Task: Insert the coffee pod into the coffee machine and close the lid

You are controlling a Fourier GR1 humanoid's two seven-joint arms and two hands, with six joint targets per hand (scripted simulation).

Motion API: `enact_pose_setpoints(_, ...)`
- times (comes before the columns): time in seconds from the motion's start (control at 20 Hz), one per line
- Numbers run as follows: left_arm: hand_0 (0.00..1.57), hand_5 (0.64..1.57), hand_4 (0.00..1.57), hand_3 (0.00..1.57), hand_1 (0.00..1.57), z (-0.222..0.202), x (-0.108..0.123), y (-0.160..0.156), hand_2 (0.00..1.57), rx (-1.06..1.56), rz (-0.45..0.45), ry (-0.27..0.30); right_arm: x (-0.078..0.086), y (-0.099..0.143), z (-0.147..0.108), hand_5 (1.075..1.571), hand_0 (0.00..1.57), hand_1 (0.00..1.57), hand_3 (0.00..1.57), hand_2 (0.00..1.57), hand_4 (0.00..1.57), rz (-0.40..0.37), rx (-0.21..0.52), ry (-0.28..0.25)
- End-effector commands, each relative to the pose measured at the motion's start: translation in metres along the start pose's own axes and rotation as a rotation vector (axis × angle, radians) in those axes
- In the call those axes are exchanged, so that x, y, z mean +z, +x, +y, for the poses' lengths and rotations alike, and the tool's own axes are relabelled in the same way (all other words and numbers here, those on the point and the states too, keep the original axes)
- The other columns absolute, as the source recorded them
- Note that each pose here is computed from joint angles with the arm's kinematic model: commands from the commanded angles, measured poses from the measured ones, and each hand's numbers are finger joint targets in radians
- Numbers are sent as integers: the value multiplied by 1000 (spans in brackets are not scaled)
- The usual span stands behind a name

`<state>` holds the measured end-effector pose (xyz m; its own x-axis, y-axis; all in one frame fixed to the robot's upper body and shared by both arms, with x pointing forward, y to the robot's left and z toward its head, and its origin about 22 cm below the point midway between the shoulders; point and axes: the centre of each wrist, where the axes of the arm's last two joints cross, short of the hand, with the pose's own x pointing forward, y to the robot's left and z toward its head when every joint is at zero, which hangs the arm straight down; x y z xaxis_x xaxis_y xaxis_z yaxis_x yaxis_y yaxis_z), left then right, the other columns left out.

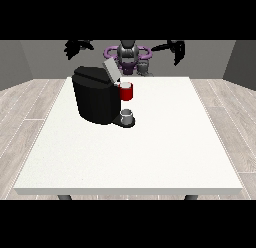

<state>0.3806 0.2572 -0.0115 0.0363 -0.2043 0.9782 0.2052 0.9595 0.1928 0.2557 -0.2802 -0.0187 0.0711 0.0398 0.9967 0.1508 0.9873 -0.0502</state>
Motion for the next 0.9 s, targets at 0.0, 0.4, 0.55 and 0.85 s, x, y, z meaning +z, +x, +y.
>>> enact_pose_setpoints(0.0, 0, 1571, 0, 0, 0, 3, 13, -14, 0, 70, 54, -10, -12, 31, -10, 1571, 0, 0, 0, 0, 125, -33, 27, 60)
enact_pose_setpoints(0.4, 0, 1571, 27, 0, 0, -14, 33, -31, 0, 172, 13, 6, -20, 52, 21, 1571, 0, 0, 0, 0, 0, -158, 44, 183)
enact_pose_setpoints(0.55, 0, 1571, 0, 0, 0, -33, 29, -18, 0, 181, -36, -26, -34, 70, 34, 1571, 0, 0, 0, 0, 0, -154, 70, 185)
enact_pose_setpoints(0.85, 0, 1571, 0, 0, 0, -26, 52, -22, 0, 207, -14, -20, -43, 90, 44, 1571, 0, 0, 0, 0, 0, -141, 98, 236)
